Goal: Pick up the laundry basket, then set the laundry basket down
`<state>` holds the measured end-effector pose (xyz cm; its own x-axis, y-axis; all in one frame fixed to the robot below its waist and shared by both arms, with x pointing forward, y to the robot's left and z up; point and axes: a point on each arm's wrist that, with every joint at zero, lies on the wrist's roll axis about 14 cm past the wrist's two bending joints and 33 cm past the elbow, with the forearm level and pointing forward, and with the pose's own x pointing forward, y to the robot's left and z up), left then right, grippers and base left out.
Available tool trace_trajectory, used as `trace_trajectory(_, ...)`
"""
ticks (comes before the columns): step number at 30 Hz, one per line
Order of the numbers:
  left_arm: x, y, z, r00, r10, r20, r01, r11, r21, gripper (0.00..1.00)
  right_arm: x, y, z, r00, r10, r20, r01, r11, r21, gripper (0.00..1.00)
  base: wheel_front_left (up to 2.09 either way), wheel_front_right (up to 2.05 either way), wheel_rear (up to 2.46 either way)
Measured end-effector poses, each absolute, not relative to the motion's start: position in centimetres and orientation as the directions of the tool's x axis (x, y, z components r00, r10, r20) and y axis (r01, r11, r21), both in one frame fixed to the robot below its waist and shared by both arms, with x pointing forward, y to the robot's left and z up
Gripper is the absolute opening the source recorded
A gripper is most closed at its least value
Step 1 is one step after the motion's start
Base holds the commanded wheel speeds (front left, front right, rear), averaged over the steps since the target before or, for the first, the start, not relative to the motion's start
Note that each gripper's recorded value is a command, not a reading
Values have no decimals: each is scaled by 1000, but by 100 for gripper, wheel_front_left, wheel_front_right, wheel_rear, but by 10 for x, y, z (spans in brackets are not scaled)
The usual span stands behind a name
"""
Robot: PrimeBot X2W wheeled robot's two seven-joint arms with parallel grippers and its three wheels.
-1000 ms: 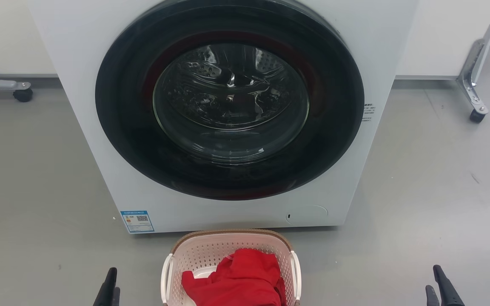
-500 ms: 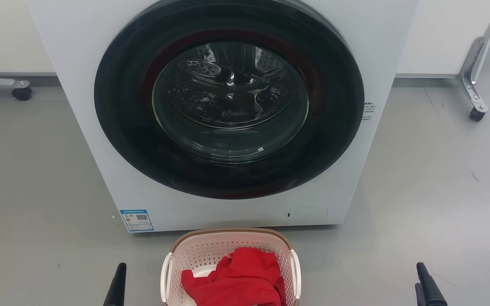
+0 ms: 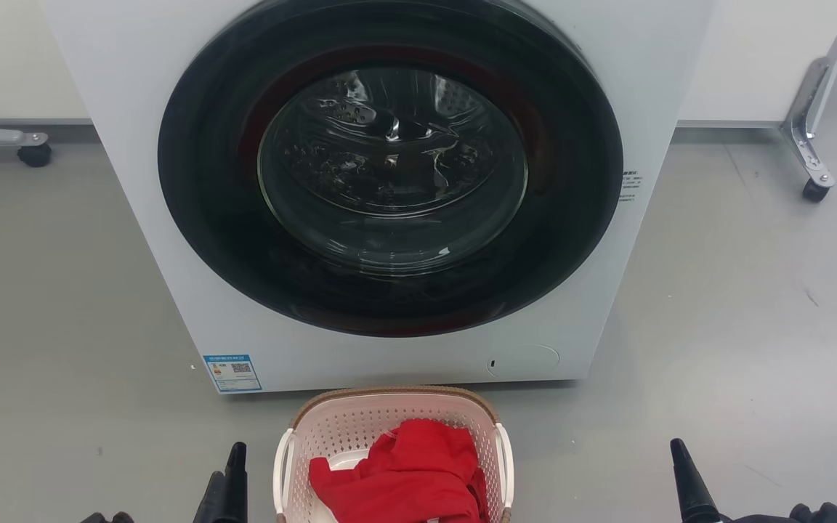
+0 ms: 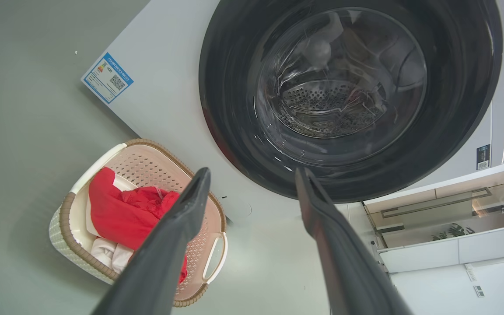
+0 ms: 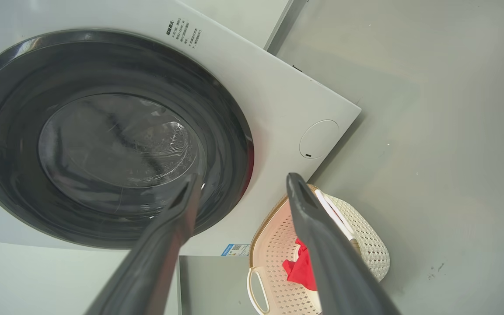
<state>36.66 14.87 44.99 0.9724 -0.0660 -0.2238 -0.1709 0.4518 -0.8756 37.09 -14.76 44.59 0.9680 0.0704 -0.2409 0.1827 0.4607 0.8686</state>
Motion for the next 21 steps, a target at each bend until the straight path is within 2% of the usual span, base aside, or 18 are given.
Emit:
trace_trajectory(9,369,142,452,973,-78,-216,-117,640,-760,100,370,-137,443,965,90,-247,141,615,776,100,0,0,0)
trace_trajectory(21,369,132,453,976,-91,-196,-43,806,-590,100,370,-127,443,967,94,-236,85,757,647,100,0,0,0)
